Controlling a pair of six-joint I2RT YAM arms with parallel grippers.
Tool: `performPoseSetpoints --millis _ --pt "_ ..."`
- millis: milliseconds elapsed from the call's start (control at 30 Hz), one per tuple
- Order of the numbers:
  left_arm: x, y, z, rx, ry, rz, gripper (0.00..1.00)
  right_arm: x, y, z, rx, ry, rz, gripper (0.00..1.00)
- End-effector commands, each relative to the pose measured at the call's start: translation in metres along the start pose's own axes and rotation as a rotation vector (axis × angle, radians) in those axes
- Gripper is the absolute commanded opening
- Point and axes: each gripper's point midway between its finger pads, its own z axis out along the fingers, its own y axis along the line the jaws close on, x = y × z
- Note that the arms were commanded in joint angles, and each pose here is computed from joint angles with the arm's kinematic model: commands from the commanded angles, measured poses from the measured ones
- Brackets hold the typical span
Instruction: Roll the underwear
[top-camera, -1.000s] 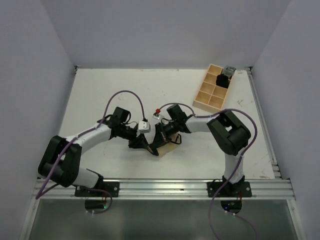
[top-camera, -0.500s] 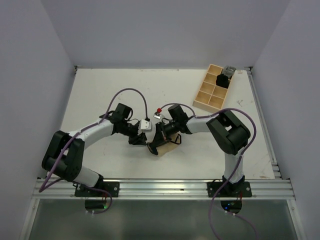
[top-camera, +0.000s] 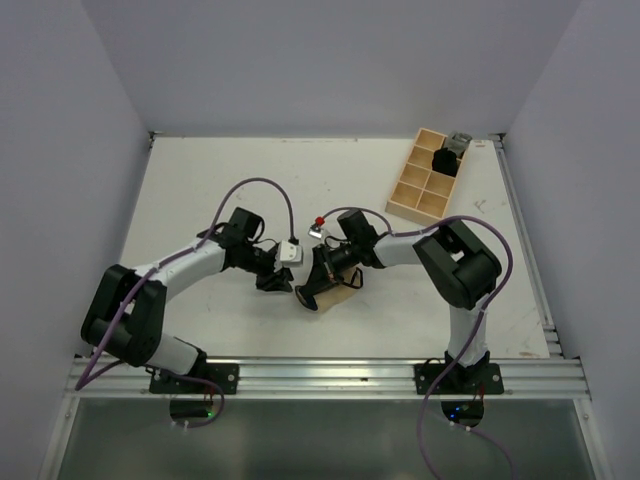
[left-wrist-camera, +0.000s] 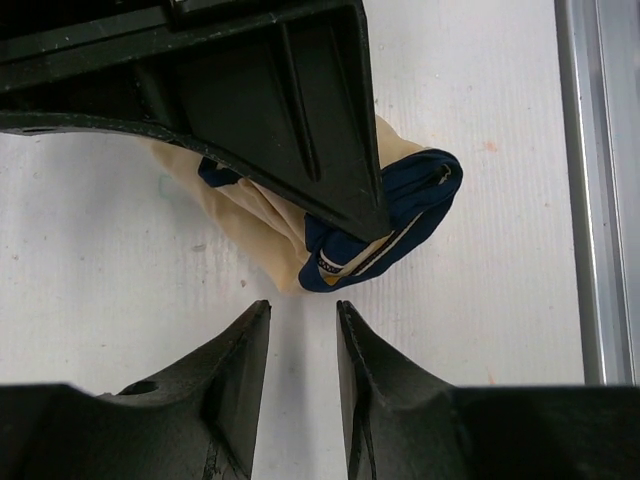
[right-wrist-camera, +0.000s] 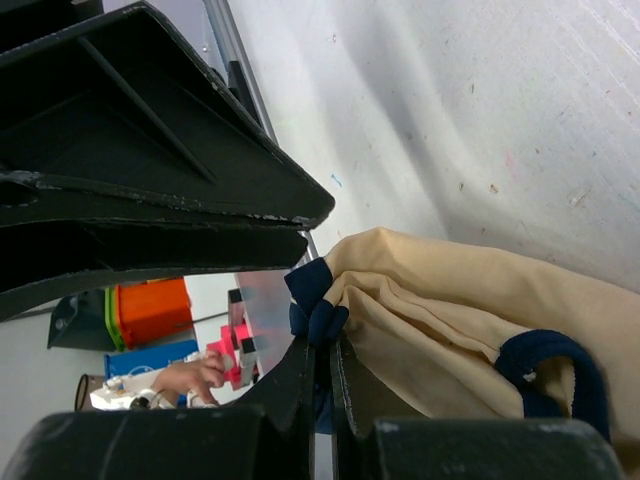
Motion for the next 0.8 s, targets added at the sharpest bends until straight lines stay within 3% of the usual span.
performPoseSetpoints --millis 0,467,767 --pt "-0.023 0.006 0.004 0.034 -0.076 0.078 0.37 -0.003 0.005 -0.001 -0.031 -0.001 -0.012 0.00" --pt "-0.025 0.004 0.014 0.050 -0.085 0.124 0.36 -0.009 0.000 0.004 -0.047 -0.009 0.012 0.00" --pt "-0.028 0.002 0.019 0.089 -0.105 0.116 0.27 -0.009 0.002 0.005 -0.053 -0.012 0.015 0.00"
